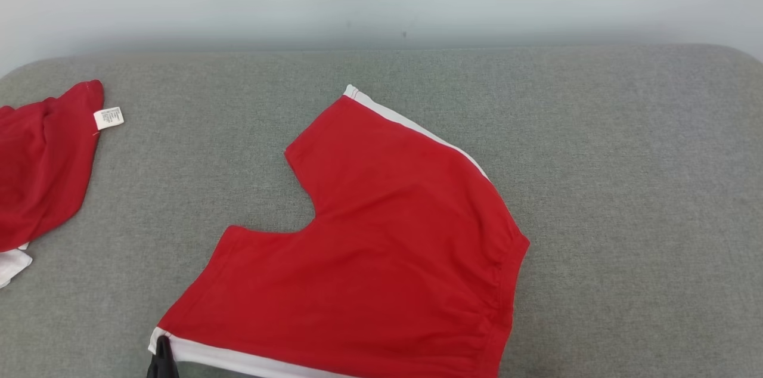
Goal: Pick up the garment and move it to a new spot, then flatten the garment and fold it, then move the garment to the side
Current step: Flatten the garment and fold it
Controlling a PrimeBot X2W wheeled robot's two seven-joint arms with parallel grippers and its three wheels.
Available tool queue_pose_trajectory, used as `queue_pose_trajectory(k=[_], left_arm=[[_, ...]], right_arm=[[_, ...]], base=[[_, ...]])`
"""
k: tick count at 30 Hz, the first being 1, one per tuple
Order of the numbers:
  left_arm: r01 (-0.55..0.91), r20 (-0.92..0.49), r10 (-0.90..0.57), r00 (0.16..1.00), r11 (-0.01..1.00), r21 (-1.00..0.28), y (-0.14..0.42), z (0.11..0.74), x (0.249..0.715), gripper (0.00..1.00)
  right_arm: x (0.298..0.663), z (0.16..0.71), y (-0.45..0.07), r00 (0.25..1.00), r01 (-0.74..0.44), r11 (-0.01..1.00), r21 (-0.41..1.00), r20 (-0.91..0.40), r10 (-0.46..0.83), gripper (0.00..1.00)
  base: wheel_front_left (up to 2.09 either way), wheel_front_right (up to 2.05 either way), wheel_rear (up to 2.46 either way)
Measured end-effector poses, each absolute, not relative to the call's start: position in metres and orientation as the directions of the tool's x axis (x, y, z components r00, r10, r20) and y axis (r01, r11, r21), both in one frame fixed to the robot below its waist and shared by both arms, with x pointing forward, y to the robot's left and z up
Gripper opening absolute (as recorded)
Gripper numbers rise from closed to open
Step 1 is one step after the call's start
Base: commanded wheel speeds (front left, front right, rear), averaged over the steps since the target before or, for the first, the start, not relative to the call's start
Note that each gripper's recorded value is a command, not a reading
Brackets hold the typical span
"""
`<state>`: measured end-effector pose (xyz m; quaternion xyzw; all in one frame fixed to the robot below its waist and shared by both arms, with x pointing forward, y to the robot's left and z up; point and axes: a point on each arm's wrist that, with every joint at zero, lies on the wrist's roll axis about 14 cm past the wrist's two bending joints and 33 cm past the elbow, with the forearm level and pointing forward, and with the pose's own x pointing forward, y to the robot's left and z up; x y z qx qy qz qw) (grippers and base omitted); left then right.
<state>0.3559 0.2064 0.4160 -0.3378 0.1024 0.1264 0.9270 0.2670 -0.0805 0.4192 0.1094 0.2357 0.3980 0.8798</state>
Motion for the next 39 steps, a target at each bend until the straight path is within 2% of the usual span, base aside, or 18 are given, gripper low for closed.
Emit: queue_pose_trajectory(k=[4,7,14,18,22,29,39], left_arm=[[-0.290,-0.262,0.160,0.952,0.748,-0.597,0.204,0.420,0.358,0.00],[-0.247,-0.221,0.141,0.965,0.773,-0.585,0.202,0.432,0.369,0.00],[-0.055,-0.081,0.011,0.997,0.821,-0.568,0.180,0.483,0.431,0.00],[0.092,-0.057,-0.140,0.989,0.855,-0.510,0.145,0.511,0.481,0.00],[0.166,-0.094,-0.228,0.969,0.886,-0.433,0.124,0.519,0.520,0.00],[0.220,-0.240,-0.320,0.916,0.905,-0.365,0.086,0.502,0.576,0.00],[0.276,-0.381,-0.371,0.847,0.919,-0.282,0.047,0.461,0.616,0.00]], right_arm=[[0.264,0.421,-0.075,0.574,-0.637,0.653,0.409,-0.314,0.756,0.00],[0.275,0.434,-0.072,0.616,-0.605,0.659,0.446,-0.262,0.743,0.00],[0.302,0.462,-0.082,0.716,-0.521,0.676,0.521,-0.165,0.679,0.00],[0.325,0.474,-0.092,0.772,-0.470,0.686,0.556,-0.119,0.625,0.00],[0.348,0.483,-0.098,0.811,-0.434,0.690,0.580,-0.081,0.579,0.00],[0.382,0.483,-0.118,0.871,-0.360,0.725,0.587,-0.067,0.487,0.00],[0.409,0.468,-0.145,0.918,-0.263,0.790,0.554,-0.109,0.382,0.00]], base=[[0.00,0.00,0.00],[0.00,0.00,0.00],[0.00,0.00,0.00],[0.00,0.00,0.00],[0.00,0.00,0.00],[0.00,0.00,0.00],[0.00,0.00,0.00]])
